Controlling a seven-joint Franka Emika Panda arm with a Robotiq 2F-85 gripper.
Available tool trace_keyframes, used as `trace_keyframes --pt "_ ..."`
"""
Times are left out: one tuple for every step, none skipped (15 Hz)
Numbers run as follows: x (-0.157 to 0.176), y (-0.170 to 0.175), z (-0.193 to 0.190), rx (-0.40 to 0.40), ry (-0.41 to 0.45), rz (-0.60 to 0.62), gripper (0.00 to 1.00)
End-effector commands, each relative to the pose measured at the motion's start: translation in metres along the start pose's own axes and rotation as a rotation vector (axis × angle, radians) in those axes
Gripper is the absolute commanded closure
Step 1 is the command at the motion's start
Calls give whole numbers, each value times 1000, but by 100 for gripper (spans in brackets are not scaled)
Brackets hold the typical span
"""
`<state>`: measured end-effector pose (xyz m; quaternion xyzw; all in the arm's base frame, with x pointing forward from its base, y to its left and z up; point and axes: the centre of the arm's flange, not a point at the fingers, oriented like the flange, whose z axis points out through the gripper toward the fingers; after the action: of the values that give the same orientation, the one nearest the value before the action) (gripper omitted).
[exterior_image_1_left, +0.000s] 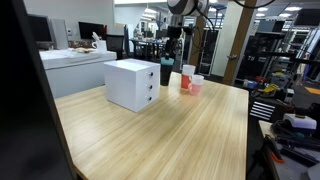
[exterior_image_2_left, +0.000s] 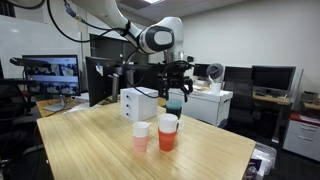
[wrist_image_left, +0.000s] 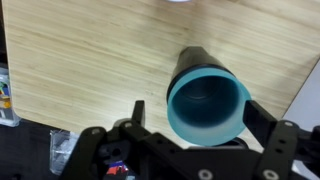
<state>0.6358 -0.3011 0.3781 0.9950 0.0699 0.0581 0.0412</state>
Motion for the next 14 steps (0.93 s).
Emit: trace_keyframes --pt "-19 -17 -11 33 27 -53 0" --pt "-18 -20 -13 40 32 -66 0" --pt "-18 -23 -14 47 35 -73 0" --pt "-18 -26 -13 53 35 -80 0" --pt "-18 -28 -13 57 35 -84 0" --pt "-19 -29 -12 56 34 -88 0" --pt "-19 -29 -10 49 32 -87 0" --pt "-20 -27 -8 48 30 -80 0" --pt "-20 -26 -7 48 28 -75 0" --pt "-20 -25 -5 47 28 -71 0" --pt "-20 -24 -5 44 29 -66 0" --pt "-20 -23 -5 41 33 -64 0" --pt "-19 -22 -6 38 36 -65 0" --pt "-19 -22 -6 37 37 -64 0"
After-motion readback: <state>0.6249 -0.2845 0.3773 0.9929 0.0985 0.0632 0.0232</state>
